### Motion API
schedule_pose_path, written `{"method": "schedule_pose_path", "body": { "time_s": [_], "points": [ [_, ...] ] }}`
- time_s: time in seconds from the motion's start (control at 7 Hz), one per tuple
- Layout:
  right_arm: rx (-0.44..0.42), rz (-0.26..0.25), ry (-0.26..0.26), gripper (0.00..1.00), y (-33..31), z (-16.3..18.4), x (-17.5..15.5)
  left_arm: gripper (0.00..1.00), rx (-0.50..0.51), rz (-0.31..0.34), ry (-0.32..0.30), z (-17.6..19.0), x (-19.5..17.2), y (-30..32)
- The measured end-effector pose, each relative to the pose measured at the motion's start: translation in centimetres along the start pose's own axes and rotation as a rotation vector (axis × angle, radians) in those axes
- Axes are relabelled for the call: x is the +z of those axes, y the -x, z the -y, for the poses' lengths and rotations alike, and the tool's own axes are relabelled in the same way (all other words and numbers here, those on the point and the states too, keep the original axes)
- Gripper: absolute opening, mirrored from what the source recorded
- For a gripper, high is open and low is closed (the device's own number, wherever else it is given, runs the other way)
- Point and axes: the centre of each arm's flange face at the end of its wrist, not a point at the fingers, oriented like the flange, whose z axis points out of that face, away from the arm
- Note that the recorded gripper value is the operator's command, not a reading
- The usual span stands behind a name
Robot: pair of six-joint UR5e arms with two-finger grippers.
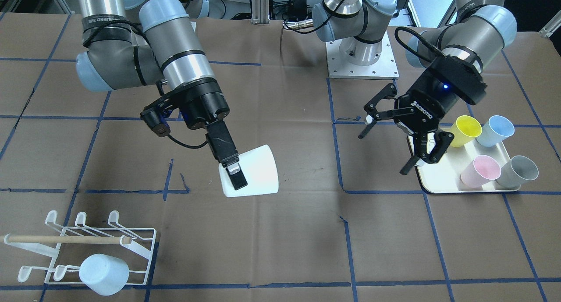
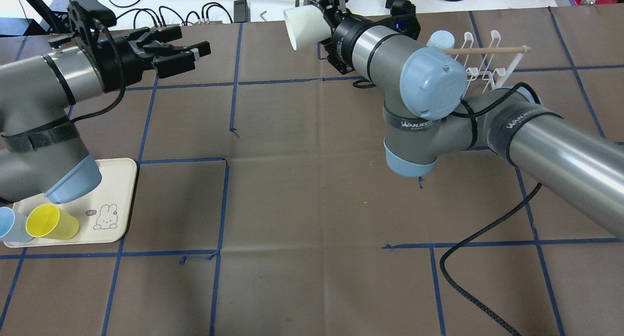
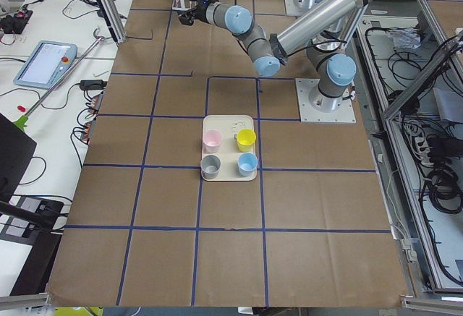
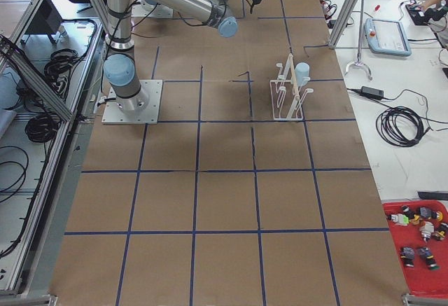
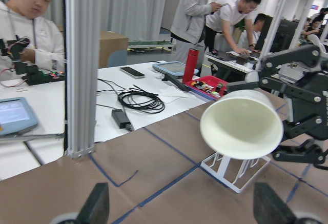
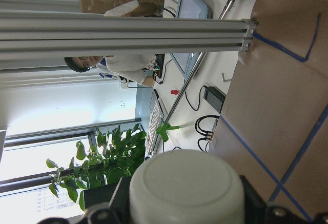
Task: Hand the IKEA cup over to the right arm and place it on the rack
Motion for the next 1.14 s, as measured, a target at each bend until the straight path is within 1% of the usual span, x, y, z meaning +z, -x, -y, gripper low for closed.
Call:
{"method": "schedule_pose_path", "body": {
  "time_s": [0.14,0.29,0.43,0.57,0.71,0.86,1.0,1.14],
  "points": [
    [-0.095,-0.002,-0.034,0.08,-0.1,2.0,0.0,0.99,-0.099,0.099,0.059,1.8,0.1,1.1],
    [-0.195,-0.012,-0.076,0.08,-0.3,3.9,-0.1,0.99,-0.188,0.212,0.174,3.6,1.0,1.5],
    [-0.332,-0.026,-0.152,0.08,-0.4,6.5,-0.5,0.99,-0.279,0.34,0.354,5.1,2.5,1.0],
    [-0.487,-0.049,-0.231,0.08,-0.5,9.5,-1.0,1.0,-0.367,0.449,0.55,6.1,3.9,-0.3],
    [-0.649,-0.093,-0.286,0.08,-1.0,12.3,-1.3,1.0,-0.423,0.53,0.727,6.3,4.5,-1.4],
    [-0.803,-0.147,-0.324,0.08,-1.6,14.8,-1.5,1.0,-0.449,0.589,0.868,6.1,4.1,-2.2],
    [-0.951,-0.204,-0.355,0.08,-2.0,17.1,-1.9,1.0,-0.459,0.618,0.958,5.9,3.0,-3.3],
    [-1.072,-0.26,-0.372,0.08,-2.5,19.1,-2.2,1.0,-0.461,0.624,0.995,5.8,2.0,-4.3]
  ]
}}
